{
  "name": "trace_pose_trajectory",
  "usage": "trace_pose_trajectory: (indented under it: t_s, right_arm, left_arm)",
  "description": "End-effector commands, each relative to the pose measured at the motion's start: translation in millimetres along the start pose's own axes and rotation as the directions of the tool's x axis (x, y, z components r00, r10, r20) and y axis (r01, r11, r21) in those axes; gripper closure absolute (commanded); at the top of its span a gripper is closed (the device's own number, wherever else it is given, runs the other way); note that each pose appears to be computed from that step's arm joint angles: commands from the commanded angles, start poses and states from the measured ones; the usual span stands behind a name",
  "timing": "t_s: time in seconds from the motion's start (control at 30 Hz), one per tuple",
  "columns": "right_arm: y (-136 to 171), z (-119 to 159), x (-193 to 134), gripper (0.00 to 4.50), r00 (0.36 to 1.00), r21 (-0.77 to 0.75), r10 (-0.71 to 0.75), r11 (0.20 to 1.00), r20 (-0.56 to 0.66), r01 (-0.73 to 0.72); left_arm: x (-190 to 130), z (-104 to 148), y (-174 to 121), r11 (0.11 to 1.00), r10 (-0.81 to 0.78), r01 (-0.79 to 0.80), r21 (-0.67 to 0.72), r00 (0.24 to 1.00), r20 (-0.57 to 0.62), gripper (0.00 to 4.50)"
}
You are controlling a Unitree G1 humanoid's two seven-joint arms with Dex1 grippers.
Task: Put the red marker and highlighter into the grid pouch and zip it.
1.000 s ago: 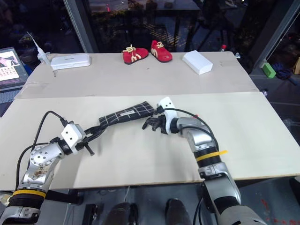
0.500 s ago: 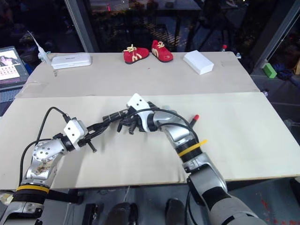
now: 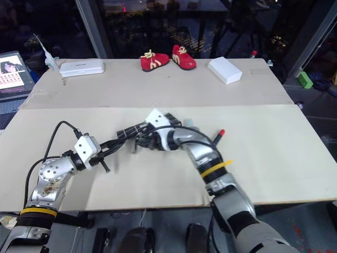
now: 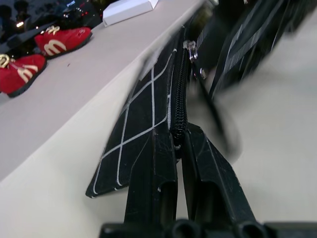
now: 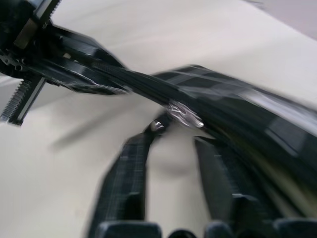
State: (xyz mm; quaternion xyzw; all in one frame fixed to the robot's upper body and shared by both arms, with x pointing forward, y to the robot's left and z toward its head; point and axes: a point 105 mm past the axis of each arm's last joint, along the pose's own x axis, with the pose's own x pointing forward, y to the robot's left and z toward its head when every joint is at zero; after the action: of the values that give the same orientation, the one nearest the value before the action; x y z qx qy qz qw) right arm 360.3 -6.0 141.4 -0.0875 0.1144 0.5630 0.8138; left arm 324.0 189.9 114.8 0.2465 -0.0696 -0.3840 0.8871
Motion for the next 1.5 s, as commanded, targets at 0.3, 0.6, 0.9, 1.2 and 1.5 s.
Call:
trace_pose_trajectory:
  t_s: [0.3,0.6,0.9,1.2,1.5]
  right_arm:
    - [-9.4,6.2,-108.1,2.29,0.965,0.010,-0.253,0.968,0.074,0.253]
    - [-71.2,-10.9,-185.8,2.29,0.616,0.078,-0.781,0.611,-0.102,0.788]
    - [-67.3,-31.3,-171.2,2.29,0.518,0.219,-0.827,0.476,-0.217,0.852]
    - [-74.0,-39.6,-167.3,2.02,0.459,0.252,-0.852,0.400,-0.251,0.881]
    - [-73.1,-42.0,-156.0,0.04,0.492,0.283,-0.828,0.420,-0.270,0.862]
  left_arm:
    - [-10.8,1.9,-2.4,0.999,0.033,-0.033,0.015,0.999,0.014,4.50]
    - [-17.5,-0.6,-2.8,0.998,0.069,-0.069,0.000,0.998,0.004,4.50]
    - [-15.3,-0.1,-6.0,0.997,0.079,-0.079,-0.011,0.997,0.011,4.50]
    - [-18.6,-0.4,-9.1,0.995,0.100,-0.100,-0.022,0.995,0.007,4.50]
    - [-18.1,0.1,-8.6,0.994,0.106,-0.106,-0.022,0.994,0.006,4.50]
